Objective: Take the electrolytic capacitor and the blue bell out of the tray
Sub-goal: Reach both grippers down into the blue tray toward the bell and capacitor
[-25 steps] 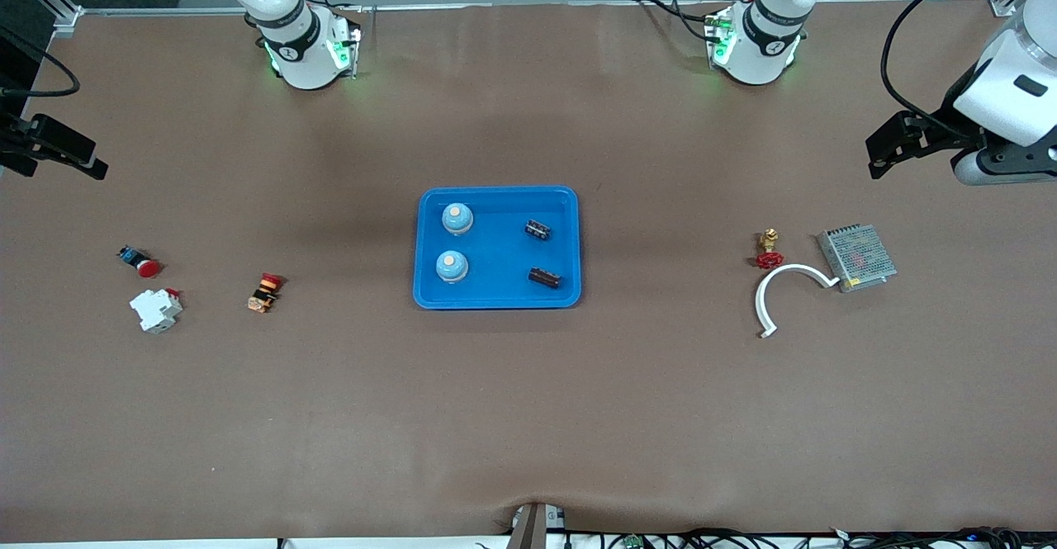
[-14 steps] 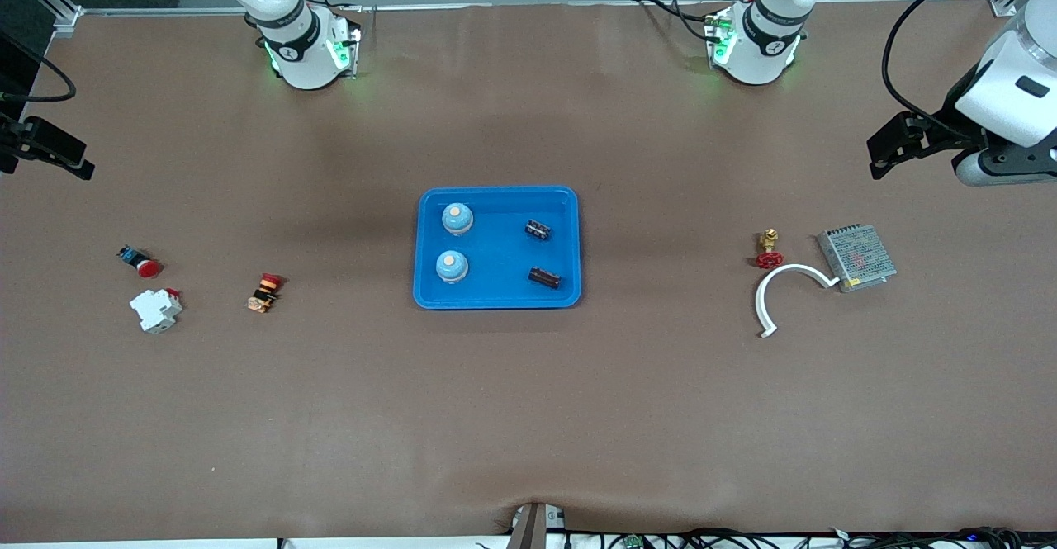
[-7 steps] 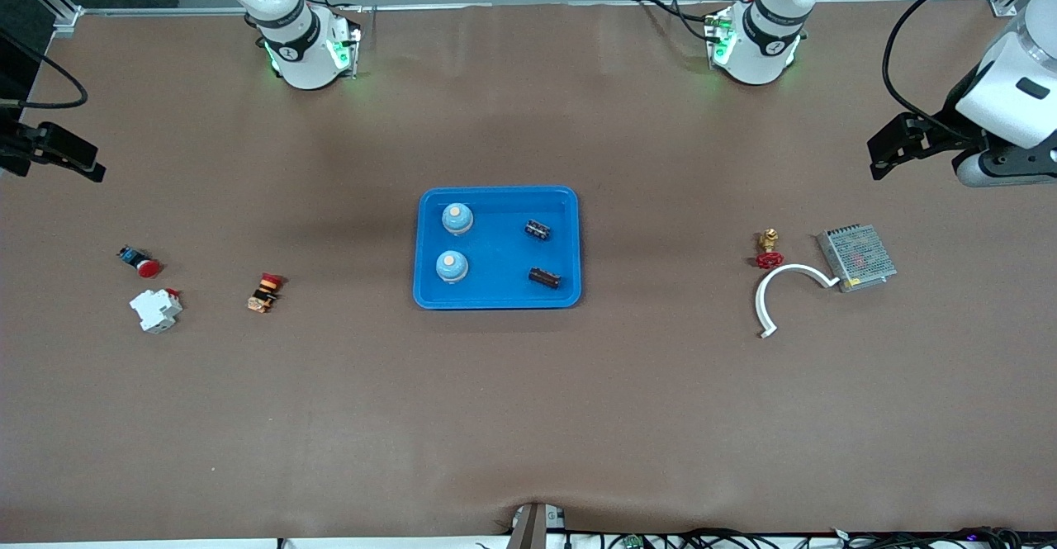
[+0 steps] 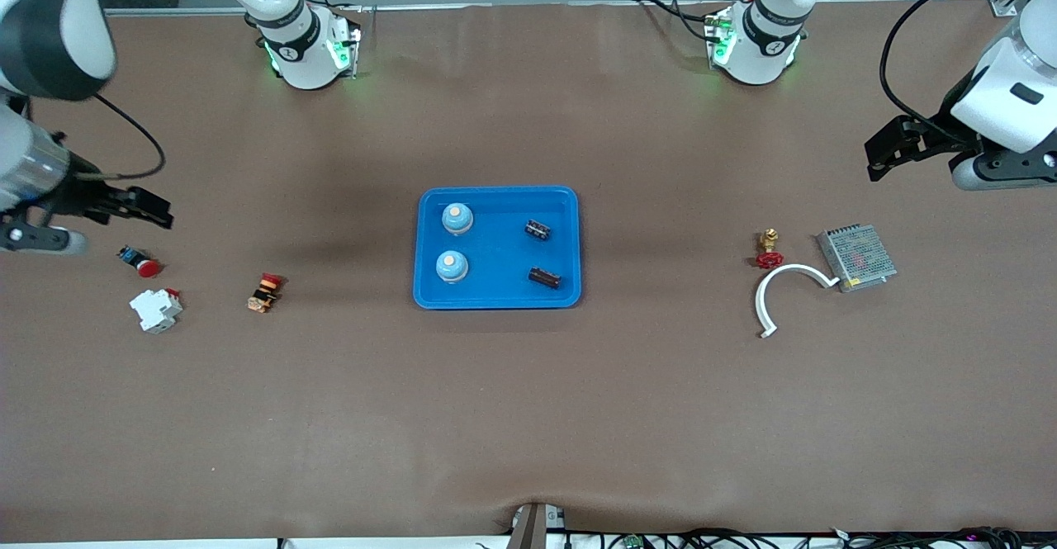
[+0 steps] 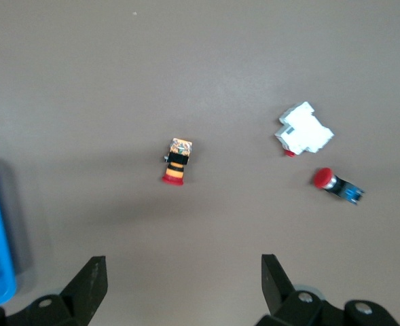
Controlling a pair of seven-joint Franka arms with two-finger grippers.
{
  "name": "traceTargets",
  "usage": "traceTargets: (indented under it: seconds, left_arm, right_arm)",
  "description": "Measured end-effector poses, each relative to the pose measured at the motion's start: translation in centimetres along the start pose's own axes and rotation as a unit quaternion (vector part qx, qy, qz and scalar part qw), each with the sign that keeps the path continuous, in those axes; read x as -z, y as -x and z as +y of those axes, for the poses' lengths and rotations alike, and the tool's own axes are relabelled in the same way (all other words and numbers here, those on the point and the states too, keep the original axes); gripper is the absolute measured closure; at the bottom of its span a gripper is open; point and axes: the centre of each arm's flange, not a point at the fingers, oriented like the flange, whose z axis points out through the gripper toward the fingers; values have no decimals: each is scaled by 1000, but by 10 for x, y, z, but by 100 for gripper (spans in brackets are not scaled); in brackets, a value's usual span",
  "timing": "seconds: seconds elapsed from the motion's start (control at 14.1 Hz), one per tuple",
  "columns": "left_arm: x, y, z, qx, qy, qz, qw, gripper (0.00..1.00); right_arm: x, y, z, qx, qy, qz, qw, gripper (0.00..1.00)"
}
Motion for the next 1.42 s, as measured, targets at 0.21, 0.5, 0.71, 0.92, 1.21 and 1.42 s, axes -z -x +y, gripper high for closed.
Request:
traceTargets:
  seconds: [0.21, 0.5, 0.71, 0.92, 1.21, 1.42]
  left_arm:
    - [-22, -2, 18, -14, 8, -24, 1000, 0]
    - [-78, -13, 82, -58, 4, -66, 996, 0]
    - [-126, -16, 144, -49, -6, -88, 995, 0]
    - [-173, -10, 208, -29, -15, -97, 995, 0]
    - [-231, 3, 281, 55, -6, -100, 993, 0]
    - [-289, 26, 339, 137, 2, -110, 984, 0]
  right_arm:
    - [-64, 2, -10, -22, -14, 10, 1000, 0]
    - [-112, 17, -73, -88, -24, -16, 996, 0]
    - [-131, 29, -140, -145, -40, -39, 988, 0]
    - [-146, 43, -206, -198, -48, -36, 978, 0]
    - [-183, 60, -277, -247, -57, -14, 967, 0]
    - [-216, 59, -301, -274, -61, -6, 960, 0]
